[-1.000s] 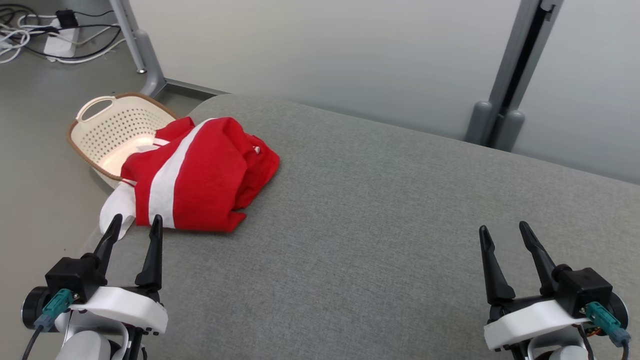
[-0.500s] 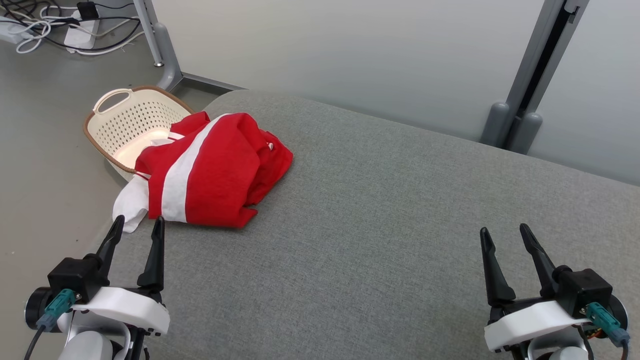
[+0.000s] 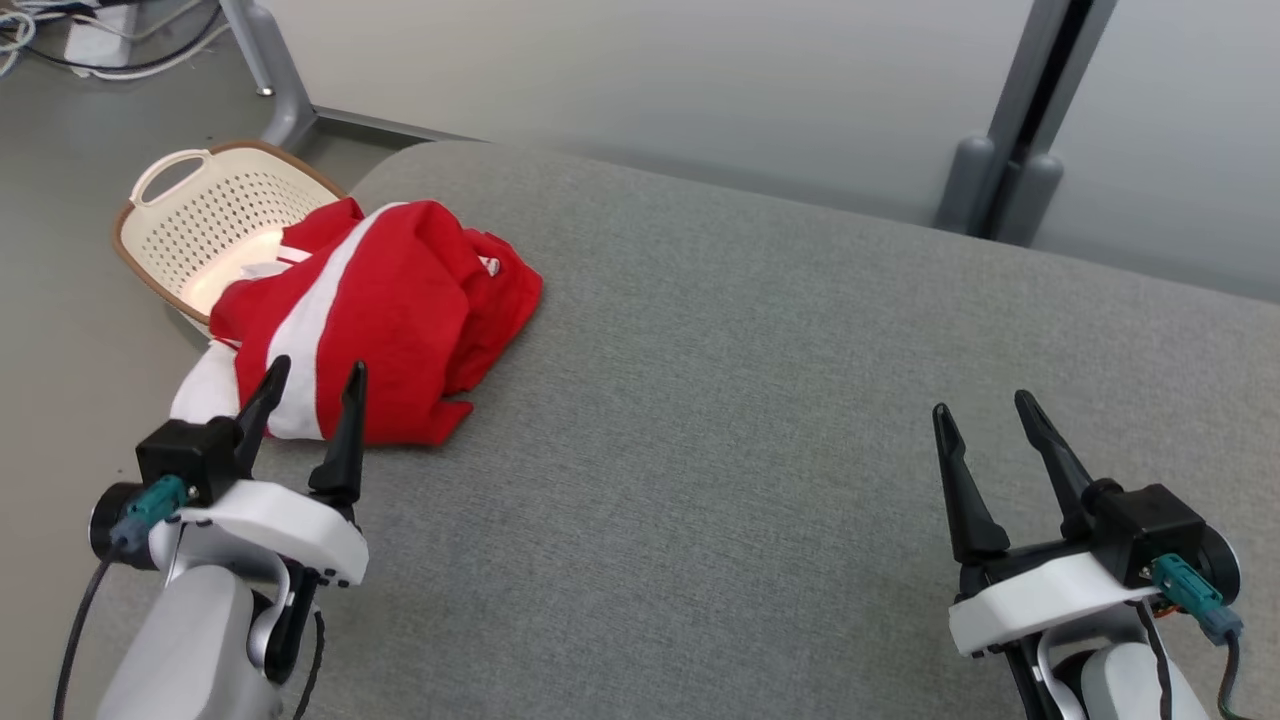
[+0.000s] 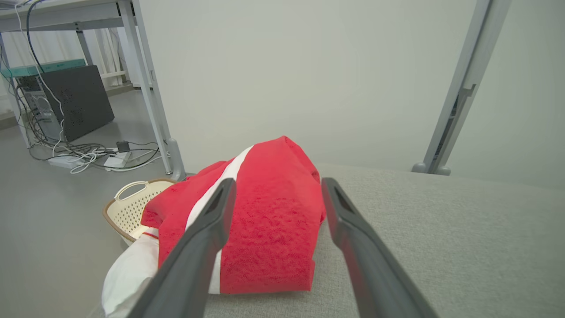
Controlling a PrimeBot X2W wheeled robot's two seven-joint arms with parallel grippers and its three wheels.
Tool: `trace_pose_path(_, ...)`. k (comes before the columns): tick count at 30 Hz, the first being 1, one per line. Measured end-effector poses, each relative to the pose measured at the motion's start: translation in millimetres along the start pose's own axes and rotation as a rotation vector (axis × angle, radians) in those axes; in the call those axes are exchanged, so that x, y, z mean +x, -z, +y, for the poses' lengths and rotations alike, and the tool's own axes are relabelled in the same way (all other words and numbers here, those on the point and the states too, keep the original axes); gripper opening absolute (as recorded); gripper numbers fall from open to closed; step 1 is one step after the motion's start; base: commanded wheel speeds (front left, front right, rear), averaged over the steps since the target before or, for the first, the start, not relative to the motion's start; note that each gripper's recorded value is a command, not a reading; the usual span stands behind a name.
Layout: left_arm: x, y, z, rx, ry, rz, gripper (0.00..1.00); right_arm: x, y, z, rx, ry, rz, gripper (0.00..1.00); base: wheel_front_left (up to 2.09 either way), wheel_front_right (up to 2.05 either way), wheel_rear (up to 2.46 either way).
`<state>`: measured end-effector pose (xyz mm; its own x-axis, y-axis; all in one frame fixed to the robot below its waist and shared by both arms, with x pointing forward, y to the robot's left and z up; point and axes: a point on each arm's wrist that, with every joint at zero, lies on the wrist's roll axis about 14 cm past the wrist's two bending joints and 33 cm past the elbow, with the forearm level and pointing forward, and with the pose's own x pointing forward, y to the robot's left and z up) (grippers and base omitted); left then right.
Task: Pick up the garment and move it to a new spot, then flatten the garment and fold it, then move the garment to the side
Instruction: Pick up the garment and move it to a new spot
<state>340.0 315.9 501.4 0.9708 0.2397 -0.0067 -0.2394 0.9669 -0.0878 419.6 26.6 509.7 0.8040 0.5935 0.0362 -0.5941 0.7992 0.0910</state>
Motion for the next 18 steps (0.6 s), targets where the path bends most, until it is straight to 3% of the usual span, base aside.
trace_pose_path(5,33.5,31.9,-4.3,0.015,0.02,0.136,1.0,6.2,8.7,-18.1,-0.002,0.033,0.022,1.0,0.0,0.0,0.0)
trace_pose_path(14,58.4,99.5,11.5,0.005,-0.048,0.409,1.0,2.7,33.6,-54.7,0.02,0.119,0.07,1.0,0.0,0.0,0.0)
trace_pose_path(15,61.4,101.4,10.3,0.009,-0.043,0.415,0.45,2.4,35.3,-57.6,0.022,0.126,0.071,1.0,0.0,0.0,0.0)
trace_pose_path(16,63.9,102.8,9.3,0.008,-0.04,0.419,0.0,2.1,36.7,-60.2,0.025,0.133,0.072,1.0,0.0,0.0,0.0)
trace_pose_path(18,66.0,104.3,8.2,0.015,-0.031,0.421,0.0,0.8,39.2,-63.7,0.03,0.143,0.074,1.0,0.0,0.0,0.0)
